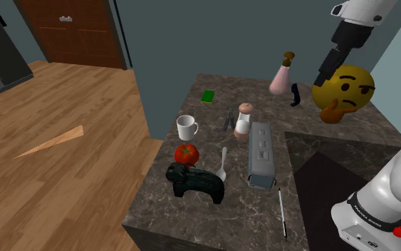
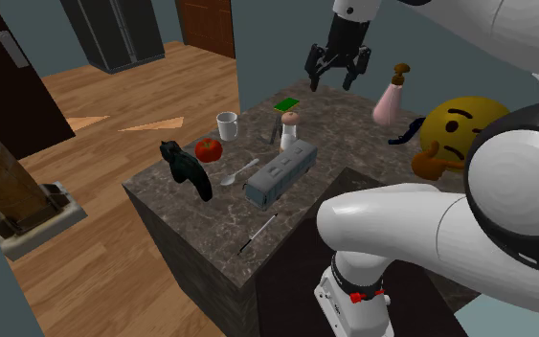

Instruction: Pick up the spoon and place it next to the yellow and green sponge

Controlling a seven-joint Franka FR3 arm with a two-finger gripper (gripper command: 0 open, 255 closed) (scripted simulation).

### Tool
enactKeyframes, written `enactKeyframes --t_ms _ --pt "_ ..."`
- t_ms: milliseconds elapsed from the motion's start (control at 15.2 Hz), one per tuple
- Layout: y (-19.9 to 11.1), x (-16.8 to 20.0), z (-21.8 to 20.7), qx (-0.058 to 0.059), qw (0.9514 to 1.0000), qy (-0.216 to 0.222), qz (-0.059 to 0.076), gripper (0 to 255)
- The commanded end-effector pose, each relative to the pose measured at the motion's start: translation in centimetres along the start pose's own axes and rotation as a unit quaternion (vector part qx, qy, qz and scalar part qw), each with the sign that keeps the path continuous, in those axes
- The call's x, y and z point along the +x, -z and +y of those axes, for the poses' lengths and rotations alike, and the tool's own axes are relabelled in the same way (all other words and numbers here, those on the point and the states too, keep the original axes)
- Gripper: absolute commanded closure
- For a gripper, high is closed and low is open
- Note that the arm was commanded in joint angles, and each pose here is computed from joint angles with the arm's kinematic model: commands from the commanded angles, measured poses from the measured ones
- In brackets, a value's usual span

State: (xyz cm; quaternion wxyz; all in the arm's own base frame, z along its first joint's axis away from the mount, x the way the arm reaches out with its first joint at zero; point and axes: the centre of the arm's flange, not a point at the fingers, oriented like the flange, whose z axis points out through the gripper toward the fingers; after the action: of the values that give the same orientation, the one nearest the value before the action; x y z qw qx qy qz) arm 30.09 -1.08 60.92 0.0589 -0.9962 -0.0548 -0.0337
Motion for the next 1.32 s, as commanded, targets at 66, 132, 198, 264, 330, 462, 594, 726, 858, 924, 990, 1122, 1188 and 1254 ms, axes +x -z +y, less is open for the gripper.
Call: enactKeyframes --t_ms 66,132,198,264,330,462,594,726,858,924,990,1122,1188,1254 --pt "-1.1 0.3 -0.6 0.001 0.9999 -0.015 -0.001 0" --pt "-2.2 0.6 -1.2 0.002 0.9996 -0.030 -0.002 0" --pt "-3.4 0.9 -1.8 0.003 0.9990 -0.045 -0.003 0" --pt "-4.5 1.3 -2.4 0.004 0.9982 -0.059 -0.004 0" --pt "-5.6 1.6 -3.0 0.005 0.9972 -0.074 -0.005 0" --pt "-7.8 2.4 -4.1 0.007 0.9945 -0.104 -0.008 0" --pt "-10.1 3.2 -5.2 0.009 0.9910 -0.133 -0.010 0" --pt "-12.3 4.0 -6.3 0.011 0.9865 -0.163 -0.012 0" --pt "-14.6 5.0 -7.3 0.013 0.9812 -0.192 -0.014 0" --pt "-15.7 5.4 -7.8 0.014 0.9782 -0.206 -0.015 0" --pt "-16.8 5.9 -8.3 0.015 0.9750 -0.221 -0.016 0" --pt "-19.0 6.9 -9.2 0.017 0.9680 -0.250 -0.018 0" --pt "-20.1 7.5 -9.7 0.018 0.9641 -0.264 -0.019 0" --pt "-21.3 8.0 -10.1 0.019 0.9600 -0.278 -0.020 0"
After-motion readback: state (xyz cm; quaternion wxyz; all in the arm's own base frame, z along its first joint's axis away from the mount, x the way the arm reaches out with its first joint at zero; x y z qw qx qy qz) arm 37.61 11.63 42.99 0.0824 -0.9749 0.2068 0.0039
